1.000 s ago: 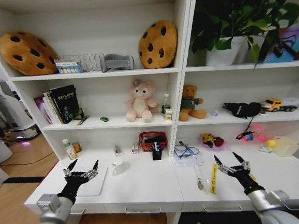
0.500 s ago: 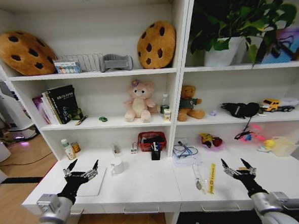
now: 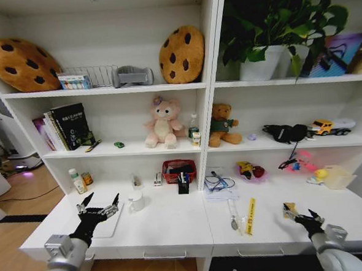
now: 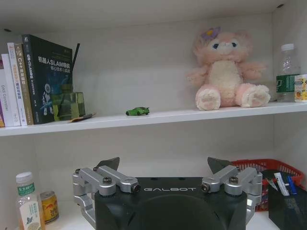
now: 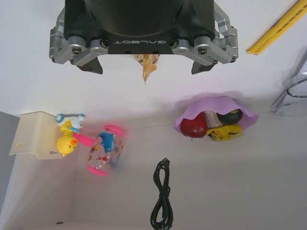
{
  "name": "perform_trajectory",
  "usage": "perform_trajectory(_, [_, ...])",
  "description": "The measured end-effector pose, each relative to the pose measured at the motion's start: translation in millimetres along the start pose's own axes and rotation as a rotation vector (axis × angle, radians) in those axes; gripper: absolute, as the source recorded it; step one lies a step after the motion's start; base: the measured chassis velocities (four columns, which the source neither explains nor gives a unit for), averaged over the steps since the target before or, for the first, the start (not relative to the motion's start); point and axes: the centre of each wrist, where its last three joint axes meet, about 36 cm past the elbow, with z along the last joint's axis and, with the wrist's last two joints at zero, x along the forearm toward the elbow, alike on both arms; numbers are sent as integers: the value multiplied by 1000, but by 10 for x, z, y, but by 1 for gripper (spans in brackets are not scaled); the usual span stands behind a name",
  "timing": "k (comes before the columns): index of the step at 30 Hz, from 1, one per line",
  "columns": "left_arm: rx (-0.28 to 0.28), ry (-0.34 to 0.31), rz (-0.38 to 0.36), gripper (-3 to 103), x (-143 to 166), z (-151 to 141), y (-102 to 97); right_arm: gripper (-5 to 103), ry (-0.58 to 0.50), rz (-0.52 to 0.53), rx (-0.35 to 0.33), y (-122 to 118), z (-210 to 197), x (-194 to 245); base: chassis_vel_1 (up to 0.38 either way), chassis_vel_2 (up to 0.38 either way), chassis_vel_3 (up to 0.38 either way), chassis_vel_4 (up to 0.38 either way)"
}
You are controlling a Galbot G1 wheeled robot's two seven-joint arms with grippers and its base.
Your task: Organize the objects on the table.
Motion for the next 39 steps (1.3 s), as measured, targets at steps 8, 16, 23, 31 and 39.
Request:
perform_trajectory(8, [0, 0, 0, 100, 0, 0, 0, 100, 4, -7, 14, -24, -72, -315, 0, 0, 0, 0])
perform_trajectory(16, [0, 0, 0, 100, 0, 0, 0, 80, 23, -31, 44, 86, -68, -421, 0, 0, 0, 0])
perform_trajectory(23, [0, 0, 0, 100, 0, 0, 0, 53, 29, -26, 53, 57, -62, -417, 0, 0, 0, 0])
perform_trajectory(31, [0, 0, 0, 100, 0, 0, 0, 26, 49, -31, 68, -60, -18, -366, 0, 0, 0, 0])
perform_trajectory(39, [0, 0, 0, 100, 0, 0, 0, 2, -31, -64, 65, -117, -88, -364, 0, 0, 0, 0])
